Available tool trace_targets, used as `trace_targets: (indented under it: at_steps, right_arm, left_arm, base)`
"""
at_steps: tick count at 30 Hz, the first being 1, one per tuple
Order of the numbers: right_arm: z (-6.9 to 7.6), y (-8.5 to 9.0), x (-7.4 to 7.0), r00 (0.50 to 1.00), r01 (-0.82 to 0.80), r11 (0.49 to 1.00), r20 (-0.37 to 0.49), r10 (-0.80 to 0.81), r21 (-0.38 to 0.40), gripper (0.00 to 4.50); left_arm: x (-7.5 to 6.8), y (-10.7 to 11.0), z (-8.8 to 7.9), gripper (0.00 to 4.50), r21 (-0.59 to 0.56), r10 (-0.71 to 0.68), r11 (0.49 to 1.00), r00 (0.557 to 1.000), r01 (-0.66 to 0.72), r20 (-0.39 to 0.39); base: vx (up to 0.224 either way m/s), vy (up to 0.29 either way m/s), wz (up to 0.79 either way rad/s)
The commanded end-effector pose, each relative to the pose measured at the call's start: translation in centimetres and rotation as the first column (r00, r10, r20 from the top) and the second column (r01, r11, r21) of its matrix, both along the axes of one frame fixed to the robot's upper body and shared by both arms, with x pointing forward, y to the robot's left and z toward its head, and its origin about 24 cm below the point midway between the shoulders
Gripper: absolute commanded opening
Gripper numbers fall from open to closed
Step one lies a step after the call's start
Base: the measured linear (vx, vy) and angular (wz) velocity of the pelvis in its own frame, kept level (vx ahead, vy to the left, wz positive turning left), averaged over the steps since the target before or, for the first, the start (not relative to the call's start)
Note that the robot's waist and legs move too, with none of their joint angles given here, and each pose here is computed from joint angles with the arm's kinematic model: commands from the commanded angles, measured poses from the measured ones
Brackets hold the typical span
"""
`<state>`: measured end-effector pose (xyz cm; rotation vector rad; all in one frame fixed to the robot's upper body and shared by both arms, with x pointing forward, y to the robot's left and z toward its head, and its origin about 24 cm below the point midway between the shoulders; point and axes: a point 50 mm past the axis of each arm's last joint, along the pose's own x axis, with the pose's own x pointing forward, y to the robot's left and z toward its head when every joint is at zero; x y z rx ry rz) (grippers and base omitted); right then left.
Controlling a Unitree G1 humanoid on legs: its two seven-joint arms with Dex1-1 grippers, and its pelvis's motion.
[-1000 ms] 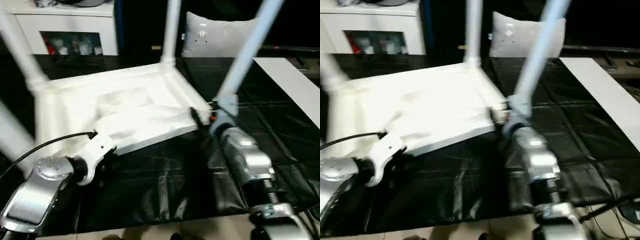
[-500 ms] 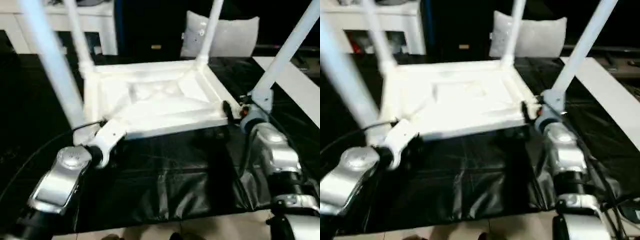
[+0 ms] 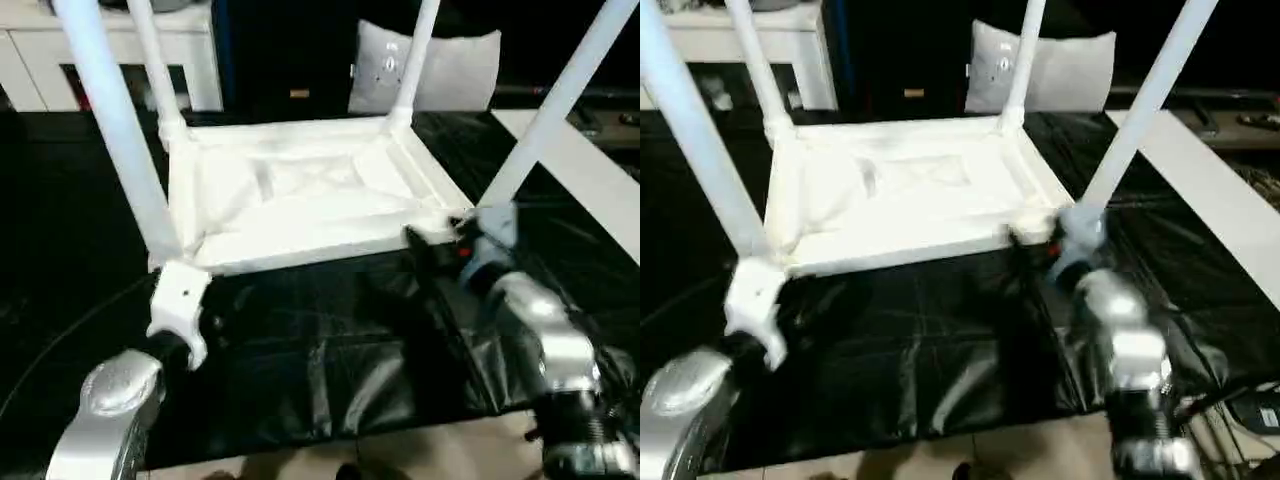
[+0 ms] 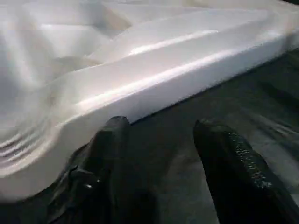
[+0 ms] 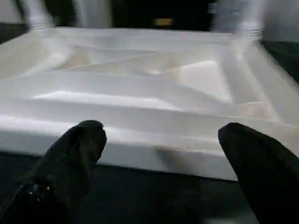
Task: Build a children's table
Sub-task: Rotate leg to tighten, then rotate table base
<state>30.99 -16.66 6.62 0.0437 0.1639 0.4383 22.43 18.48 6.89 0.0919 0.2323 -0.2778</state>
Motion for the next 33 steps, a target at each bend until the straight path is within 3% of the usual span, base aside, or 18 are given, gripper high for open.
trace_targets:
  at_steps: [1,8,9,19,26,30,33]
  right_arm:
    - [-0.1,1.0,-1.0,0.997,-0.069,0.998,-0.029,0.069,0.015,4.5]
    - [-1.2,2.0,-2.0,0.992,-0.083,0.996,-0.093,0.08,-0.032,4.5]
    - [-1.4,2.2,-2.1,0.991,-0.089,0.995,-0.103,0.084,-0.046,4.5]
    - [-1.2,2.9,-2.3,0.989,-0.101,0.994,-0.117,0.095,-0.045,4.5]
    - [-0.5,3.5,-2.5,0.981,-0.18,0.984,-0.072,0.181,0.012,4.5]
    - [-0.2,4.0,-3.2,0.953,-0.287,0.957,-0.092,0.29,0.047,4.5]
    - [-0.5,3.8,-3.1,0.946,-0.301,0.952,-0.108,0.306,0.057,4.5]
  left_arm:
    - [0.2,0.9,0.9,2.88,0.013,0.087,0.996,0.995,-0.088,0.052]
    - [2.5,2.3,2.1,3.3,0.004,0.187,0.982,0.976,-0.188,0.109]
    - [2.8,2.8,2.3,3.43,-0.008,0.253,0.967,0.962,-0.254,0.107]
    - [2.9,2.6,2.9,4.02,-0.079,0.335,0.941,0.936,-0.328,0.104]
    - [2.3,2.4,3.0,4.42,-0.076,0.396,0.918,0.911,-0.389,0.119]
    - [3.6,3.7,3.8,4.42,-0.051,0.425,0.905,0.891,-0.423,0.161]
    - [5.2,4.2,3.9,4.42,-0.049,0.371,0.928,0.914,-0.368,0.162]
  base:
    - [0.0,0.0,0.0]
    - [0.0,0.0,0.0]
    - [0.0,0.0,0.0]
    - [0.0,0.0,0.0]
    - [0.0,0.0,0.0]
    - [0.0,0.0,0.0]
    - [0.0,0.0,0.0]
